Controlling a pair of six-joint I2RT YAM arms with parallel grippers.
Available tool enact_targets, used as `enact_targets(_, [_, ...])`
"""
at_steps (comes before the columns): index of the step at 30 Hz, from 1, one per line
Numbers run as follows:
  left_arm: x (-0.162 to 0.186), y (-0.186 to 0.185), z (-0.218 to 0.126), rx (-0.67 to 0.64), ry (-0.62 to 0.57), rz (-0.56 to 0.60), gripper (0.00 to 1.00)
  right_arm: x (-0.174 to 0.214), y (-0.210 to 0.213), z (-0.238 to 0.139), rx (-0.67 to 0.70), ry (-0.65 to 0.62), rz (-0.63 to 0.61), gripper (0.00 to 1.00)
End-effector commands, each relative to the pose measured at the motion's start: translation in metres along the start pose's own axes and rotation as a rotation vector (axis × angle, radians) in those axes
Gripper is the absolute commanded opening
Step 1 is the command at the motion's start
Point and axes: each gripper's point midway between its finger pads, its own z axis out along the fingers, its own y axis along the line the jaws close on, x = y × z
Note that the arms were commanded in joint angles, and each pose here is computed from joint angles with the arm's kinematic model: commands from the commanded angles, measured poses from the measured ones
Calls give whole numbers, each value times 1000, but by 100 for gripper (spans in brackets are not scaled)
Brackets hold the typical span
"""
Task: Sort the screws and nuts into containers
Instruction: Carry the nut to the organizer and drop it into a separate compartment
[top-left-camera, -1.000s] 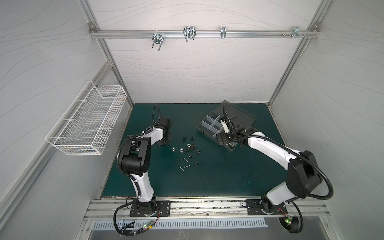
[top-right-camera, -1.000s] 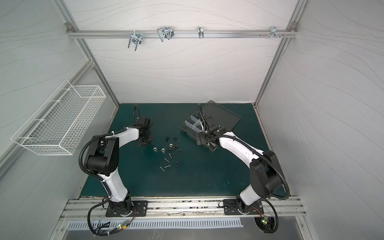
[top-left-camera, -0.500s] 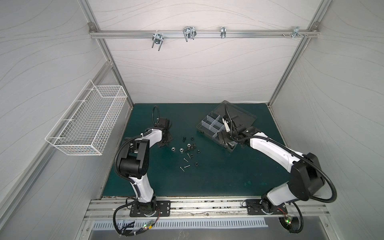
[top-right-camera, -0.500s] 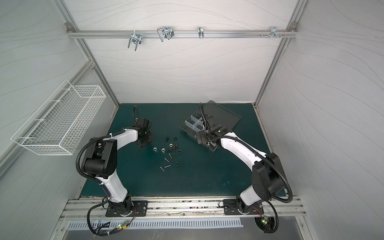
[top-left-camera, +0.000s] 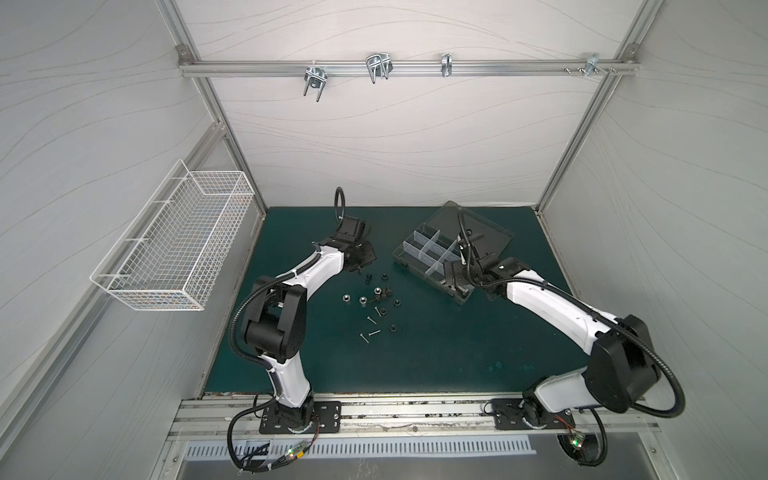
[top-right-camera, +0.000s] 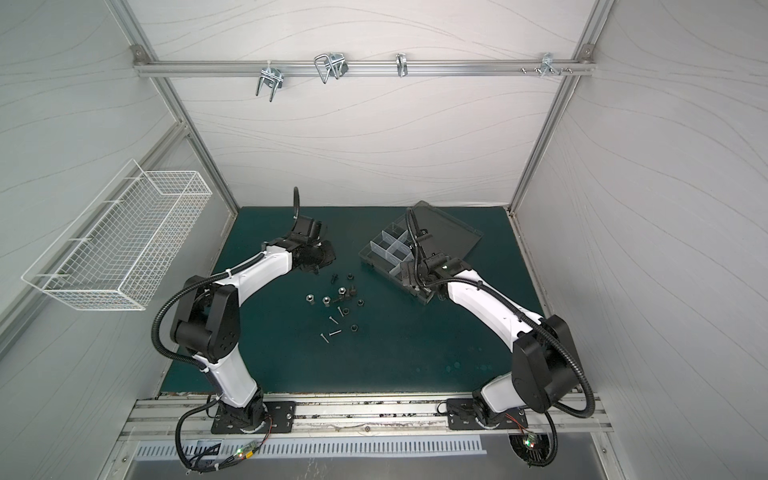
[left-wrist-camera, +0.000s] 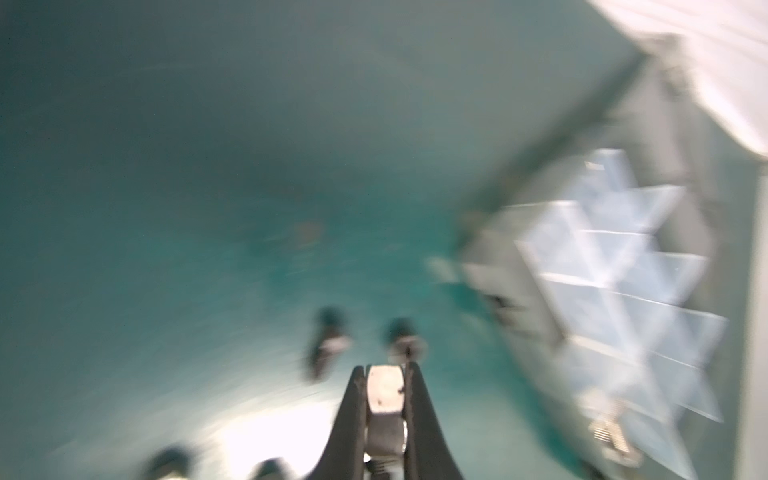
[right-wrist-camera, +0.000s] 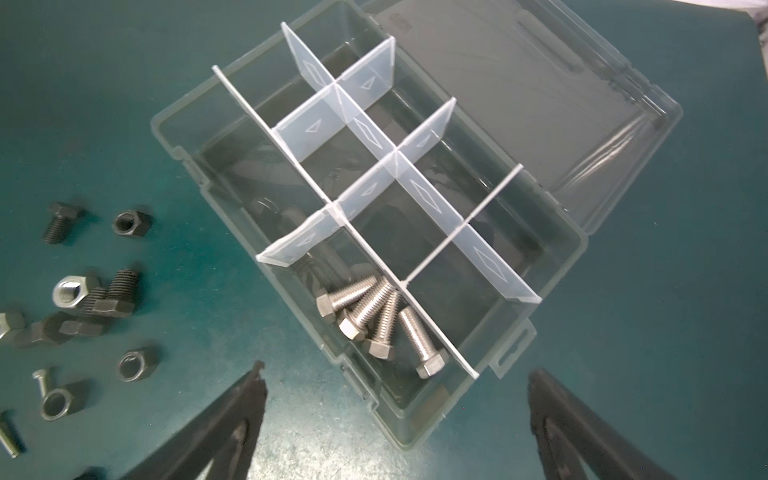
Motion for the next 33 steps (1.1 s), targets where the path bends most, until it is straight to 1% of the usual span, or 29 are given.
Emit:
enact_targets(1, [-10,-50,8,107,-9,28,1,-6,-10,-11,24,-43,58,99])
enact_targets(4, [-15,-83,14,158,-7,65,1,-1,-12,-11,31,-35,66,99])
enact_targets(9, [-13,-124,26,232,18,105,1,4,-18,-13,50,-32,78,99])
enact_targets(15, [-8,-152,45,278,40,136,1,7,-23,-15,67,-39,99,99])
enact_targets(17, [-11,-163,49,297,30,151,1,7,-23,-15,67,-39,103,99])
enact_targets(21, [-14,-168,64,292,35,165,1,9,-23,-17,63,-44,107,99])
enact_targets(28, [-14,-166,88,265,48,180,2,11,-26,-24,49,-79,117,99])
enact_targets(31, [-13,-166,98,260,53,192,4,12,-26,-25,43,-81,122,99])
enact_targets(33, [-13,-168,103,266,57,204,7,13,-25,-25,40,-77,125,99])
